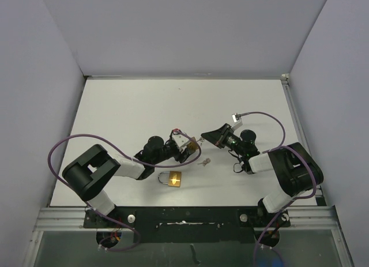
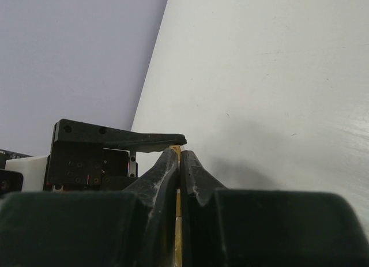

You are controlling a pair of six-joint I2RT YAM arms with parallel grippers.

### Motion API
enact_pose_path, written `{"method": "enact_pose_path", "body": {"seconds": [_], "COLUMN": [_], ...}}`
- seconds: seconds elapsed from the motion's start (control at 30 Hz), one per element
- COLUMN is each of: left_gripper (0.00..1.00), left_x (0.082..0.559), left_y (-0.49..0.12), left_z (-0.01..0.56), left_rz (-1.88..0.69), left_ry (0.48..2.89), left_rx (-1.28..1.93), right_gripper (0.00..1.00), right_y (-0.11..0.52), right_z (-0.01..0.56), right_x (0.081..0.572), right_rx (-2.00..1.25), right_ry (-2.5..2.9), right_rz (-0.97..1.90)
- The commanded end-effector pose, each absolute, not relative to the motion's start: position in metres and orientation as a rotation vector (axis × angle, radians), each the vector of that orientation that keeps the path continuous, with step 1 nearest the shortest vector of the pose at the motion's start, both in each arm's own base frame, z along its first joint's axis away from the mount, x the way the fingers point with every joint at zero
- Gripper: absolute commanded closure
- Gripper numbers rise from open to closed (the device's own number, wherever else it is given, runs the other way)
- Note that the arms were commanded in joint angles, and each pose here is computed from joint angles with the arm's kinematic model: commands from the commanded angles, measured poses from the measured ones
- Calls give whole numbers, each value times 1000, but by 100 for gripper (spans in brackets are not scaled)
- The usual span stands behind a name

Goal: Unlock with the key

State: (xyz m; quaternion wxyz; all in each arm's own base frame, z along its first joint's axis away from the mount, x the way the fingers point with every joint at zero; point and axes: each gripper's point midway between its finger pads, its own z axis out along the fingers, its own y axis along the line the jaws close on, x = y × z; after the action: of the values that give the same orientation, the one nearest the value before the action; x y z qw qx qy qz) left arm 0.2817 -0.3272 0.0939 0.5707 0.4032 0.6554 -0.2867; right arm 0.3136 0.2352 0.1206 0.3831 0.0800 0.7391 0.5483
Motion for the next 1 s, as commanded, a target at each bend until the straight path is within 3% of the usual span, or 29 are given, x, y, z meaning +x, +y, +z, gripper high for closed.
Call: {"method": "enact_pose_path", "body": {"seconds": [0.0,0.97], "left_gripper": [100,100], "left_x": [292,315], "left_y": [-342,-353], "left_z": [146,176], "left_rz": [-707,-759], "left_ry": [1366,1497], "left_rx": [867,715], "right_gripper": [100,100], "right_y": [241,253], "right_z": [137,134], "right_x": [314,310], "right_rx": [142,88], "right_ry": [1813,1828], "right_rz": [1409,1366]}}
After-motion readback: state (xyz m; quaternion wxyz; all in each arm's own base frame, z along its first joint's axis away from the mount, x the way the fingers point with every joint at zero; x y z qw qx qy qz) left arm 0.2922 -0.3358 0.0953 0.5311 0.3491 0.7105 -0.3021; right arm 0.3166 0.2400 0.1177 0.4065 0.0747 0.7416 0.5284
